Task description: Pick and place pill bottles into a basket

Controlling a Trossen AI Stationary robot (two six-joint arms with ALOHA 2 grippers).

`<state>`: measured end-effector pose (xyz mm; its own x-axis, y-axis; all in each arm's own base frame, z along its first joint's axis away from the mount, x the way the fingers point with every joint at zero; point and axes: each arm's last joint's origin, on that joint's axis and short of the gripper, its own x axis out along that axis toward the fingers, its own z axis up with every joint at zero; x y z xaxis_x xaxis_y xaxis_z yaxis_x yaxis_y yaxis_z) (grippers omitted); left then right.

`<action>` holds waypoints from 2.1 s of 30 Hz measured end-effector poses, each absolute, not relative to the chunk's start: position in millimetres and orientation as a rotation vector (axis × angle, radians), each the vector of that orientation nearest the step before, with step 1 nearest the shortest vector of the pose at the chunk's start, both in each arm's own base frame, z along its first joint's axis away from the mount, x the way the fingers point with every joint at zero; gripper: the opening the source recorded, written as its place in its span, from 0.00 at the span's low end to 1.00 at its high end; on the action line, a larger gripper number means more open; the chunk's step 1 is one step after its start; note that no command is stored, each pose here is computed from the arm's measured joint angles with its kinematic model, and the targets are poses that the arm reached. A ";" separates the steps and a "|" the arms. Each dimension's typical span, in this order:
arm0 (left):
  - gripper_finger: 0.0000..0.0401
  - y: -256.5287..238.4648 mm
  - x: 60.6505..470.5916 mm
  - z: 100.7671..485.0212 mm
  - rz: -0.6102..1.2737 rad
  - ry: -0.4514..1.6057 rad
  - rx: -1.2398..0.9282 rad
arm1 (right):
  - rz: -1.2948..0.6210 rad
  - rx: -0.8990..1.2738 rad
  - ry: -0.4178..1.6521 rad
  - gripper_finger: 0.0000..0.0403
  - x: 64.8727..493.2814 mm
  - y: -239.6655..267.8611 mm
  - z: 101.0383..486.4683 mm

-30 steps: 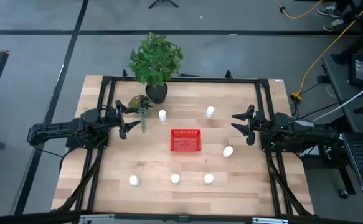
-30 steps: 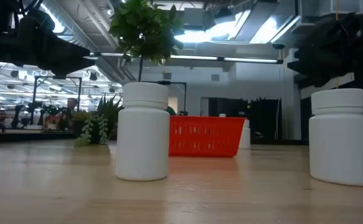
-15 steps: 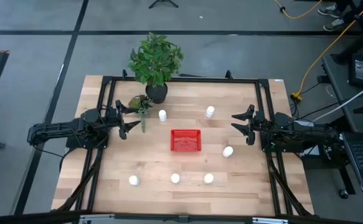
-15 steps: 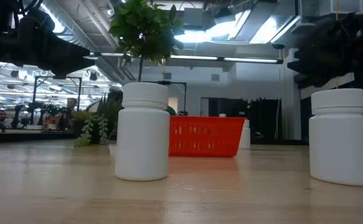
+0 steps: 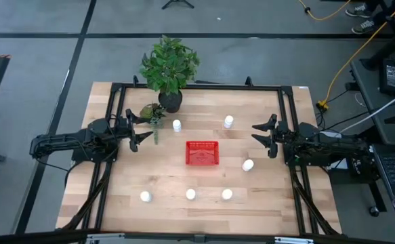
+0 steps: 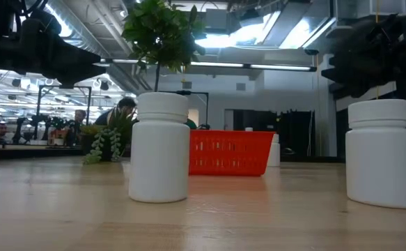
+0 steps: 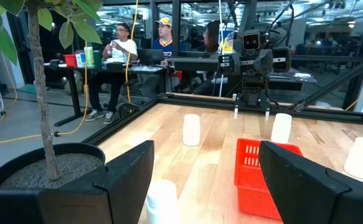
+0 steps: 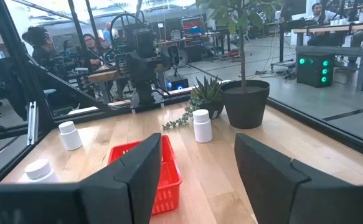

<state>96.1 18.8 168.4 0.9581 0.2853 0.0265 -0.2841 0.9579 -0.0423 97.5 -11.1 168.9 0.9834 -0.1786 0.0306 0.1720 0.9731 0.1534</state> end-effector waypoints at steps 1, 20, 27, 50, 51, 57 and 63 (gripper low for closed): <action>0.70 18.8 96.1 168.4 0.289 -0.032 -0.038 | -0.177 0.151 -0.044 0.51 97.5 -11.1 168.9; 0.70 18.8 96.1 168.4 0.289 -0.032 -0.038 | -0.181 -0.035 -0.028 0.51 97.5 -11.1 168.9; 0.70 18.8 96.1 168.4 0.289 -0.032 -0.038 | -0.180 -0.030 -0.028 0.51 97.5 -11.1 168.9; 0.70 18.7 96.0 170.6 0.282 -0.076 -0.181 | -0.180 -0.032 -0.028 0.51 97.5 -11.1 168.9; 0.70 18.8 96.0 170.7 0.283 -0.080 -0.199 | -0.180 -0.033 -0.028 0.51 97.5 -11.1 168.9; 0.70 18.8 95.9 171.4 0.282 -0.099 -0.284 | -0.179 -0.033 -0.028 0.51 97.5 -11.0 168.9; 0.70 18.9 95.9 171.7 0.282 -0.104 -0.293 | -0.181 -0.034 -0.046 0.51 97.4 -11.1 170.6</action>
